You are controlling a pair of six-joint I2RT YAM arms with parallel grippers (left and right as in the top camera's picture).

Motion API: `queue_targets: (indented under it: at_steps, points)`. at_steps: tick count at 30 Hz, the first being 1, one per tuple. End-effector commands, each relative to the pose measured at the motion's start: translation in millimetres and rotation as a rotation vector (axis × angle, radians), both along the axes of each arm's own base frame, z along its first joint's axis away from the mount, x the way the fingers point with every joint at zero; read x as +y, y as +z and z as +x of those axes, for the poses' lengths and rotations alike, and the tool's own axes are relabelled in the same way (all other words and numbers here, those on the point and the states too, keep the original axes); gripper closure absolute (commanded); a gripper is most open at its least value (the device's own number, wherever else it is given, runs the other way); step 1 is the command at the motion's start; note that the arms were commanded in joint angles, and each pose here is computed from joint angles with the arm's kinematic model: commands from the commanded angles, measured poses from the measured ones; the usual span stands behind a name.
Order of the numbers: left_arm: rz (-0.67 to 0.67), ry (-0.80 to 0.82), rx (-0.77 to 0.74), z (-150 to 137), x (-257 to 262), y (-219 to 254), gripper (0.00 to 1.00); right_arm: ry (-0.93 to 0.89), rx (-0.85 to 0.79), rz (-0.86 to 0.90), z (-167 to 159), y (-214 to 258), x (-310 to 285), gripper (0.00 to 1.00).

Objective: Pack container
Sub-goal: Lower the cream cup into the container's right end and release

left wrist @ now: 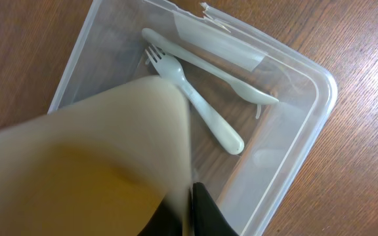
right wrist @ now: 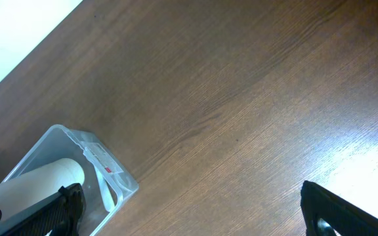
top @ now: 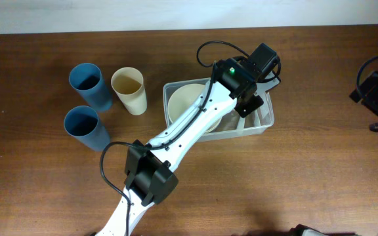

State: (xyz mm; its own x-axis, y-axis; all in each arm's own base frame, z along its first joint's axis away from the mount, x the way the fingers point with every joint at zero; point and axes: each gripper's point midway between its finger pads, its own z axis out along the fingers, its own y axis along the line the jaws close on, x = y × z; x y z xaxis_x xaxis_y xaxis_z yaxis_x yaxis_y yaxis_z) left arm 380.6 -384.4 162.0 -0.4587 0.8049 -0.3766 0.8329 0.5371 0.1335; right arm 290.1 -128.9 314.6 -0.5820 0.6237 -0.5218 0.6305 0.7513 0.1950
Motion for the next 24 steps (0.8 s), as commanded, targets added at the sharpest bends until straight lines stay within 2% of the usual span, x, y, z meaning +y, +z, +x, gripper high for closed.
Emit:
queue_targets:
  at_steps: [1,4,12,13,15,17,24]
  points:
    - [-0.009,-0.003,-0.001,1.8,-1.1,1.9,0.82,-0.006,-0.011,-0.008,0.5,3.8,-2.8,0.01]
    - [-0.010,-0.003,-0.002,2.1,-1.4,2.1,0.73,-0.006,-0.011,-0.008,0.5,3.8,-2.8,0.01]
    - [-0.023,-0.004,-0.016,5.0,-4.3,4.0,0.64,-0.006,-0.010,-0.008,0.5,3.8,-2.8,0.01]
    - [-0.027,-0.004,-0.019,5.9,-5.2,4.6,0.65,-0.006,-0.010,-0.008,0.5,3.8,-2.8,0.01]
    - [-0.031,-0.004,-0.023,6.6,-6.0,5.1,0.86,-0.005,-0.010,-0.008,0.5,3.8,-2.8,0.01]
    - [-0.029,-0.004,-0.022,6.3,-5.7,4.9,0.99,-0.006,-0.010,-0.008,0.5,3.8,-2.8,0.01]
    - [-0.026,-0.004,-0.019,5.7,-5.1,4.5,0.99,-0.006,-0.010,-0.008,0.4,3.8,-2.8,0.01]
